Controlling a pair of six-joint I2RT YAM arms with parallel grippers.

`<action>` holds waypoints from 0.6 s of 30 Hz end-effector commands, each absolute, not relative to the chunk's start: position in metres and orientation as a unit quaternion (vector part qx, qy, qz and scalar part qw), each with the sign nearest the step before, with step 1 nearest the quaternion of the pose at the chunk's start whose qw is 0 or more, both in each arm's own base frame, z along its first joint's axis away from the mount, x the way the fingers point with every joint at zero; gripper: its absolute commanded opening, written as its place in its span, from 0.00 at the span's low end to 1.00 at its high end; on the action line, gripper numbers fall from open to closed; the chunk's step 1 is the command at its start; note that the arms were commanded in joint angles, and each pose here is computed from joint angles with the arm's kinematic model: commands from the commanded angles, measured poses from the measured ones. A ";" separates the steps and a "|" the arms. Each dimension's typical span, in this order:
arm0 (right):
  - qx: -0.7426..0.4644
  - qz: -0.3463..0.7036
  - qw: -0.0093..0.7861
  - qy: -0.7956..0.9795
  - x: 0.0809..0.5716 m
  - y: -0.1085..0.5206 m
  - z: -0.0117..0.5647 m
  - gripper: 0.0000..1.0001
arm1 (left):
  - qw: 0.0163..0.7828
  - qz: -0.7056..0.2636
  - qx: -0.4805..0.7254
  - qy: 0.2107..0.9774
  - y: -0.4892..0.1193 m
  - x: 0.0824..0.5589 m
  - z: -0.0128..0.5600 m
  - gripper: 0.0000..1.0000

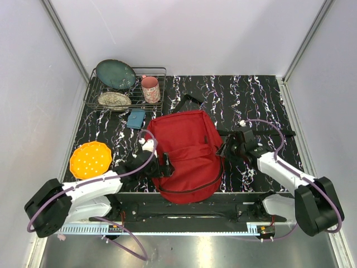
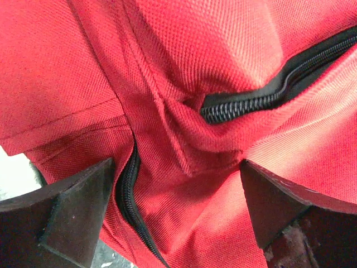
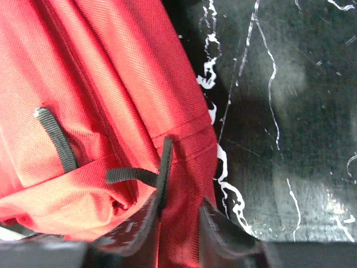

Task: Pack the student bag
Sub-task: Move the student bag to the center of the board.

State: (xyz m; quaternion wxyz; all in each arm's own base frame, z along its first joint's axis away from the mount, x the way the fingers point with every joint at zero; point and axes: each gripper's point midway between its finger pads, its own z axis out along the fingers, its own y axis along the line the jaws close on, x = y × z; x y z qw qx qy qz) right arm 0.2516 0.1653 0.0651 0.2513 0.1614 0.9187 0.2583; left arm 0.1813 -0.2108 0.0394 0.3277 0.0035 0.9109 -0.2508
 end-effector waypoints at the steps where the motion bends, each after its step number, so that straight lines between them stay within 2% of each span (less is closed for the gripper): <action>1: 0.169 0.253 0.282 0.910 0.254 0.157 0.070 0.24 | 0.335 -0.332 0.016 0.881 -0.248 0.190 0.061 0.99; 2: 0.176 0.249 0.283 0.909 0.253 0.154 0.070 0.17 | 0.344 -0.333 0.032 0.878 -0.254 0.195 0.061 0.99; 4: 0.203 0.237 0.295 0.903 0.252 0.145 0.073 0.10 | 0.360 -0.346 0.059 0.864 -0.273 0.209 0.080 0.99; 5: 0.212 0.232 0.294 0.903 0.248 0.141 0.072 0.02 | 0.356 -0.324 0.083 0.872 -0.277 0.215 0.070 0.99; 7: 0.236 0.237 0.302 0.893 0.241 0.136 0.074 0.00 | 0.358 -0.340 0.111 0.862 -0.299 0.232 0.090 0.99; 8: 0.244 0.238 0.301 0.891 0.236 0.134 0.073 0.00 | 0.346 -0.331 0.126 0.869 -0.304 0.237 0.079 0.99; 10: 0.267 0.248 0.304 0.880 0.228 0.130 0.070 0.02 | 0.346 -0.352 0.138 0.859 -0.321 0.250 0.095 0.98; 11: 0.268 0.253 0.308 0.877 0.226 0.130 0.071 0.08 | 0.339 -0.354 0.142 0.860 -0.326 0.253 0.093 0.97; 12: 0.267 0.258 0.314 0.874 0.226 0.130 0.073 0.27 | 0.336 -0.362 0.146 0.857 -0.330 0.253 0.096 0.97; 14: 0.251 0.251 0.318 0.879 0.226 0.128 0.080 0.46 | 0.338 -0.367 0.142 0.855 -0.332 0.254 0.102 0.97; 16: 0.243 0.211 0.336 0.885 0.232 0.116 0.093 0.58 | 0.337 -0.365 0.138 0.857 -0.326 0.250 0.099 0.99; 18: 0.242 0.174 0.351 0.888 0.236 0.103 0.102 0.63 | 0.347 -0.364 0.130 0.855 -0.318 0.246 0.105 0.99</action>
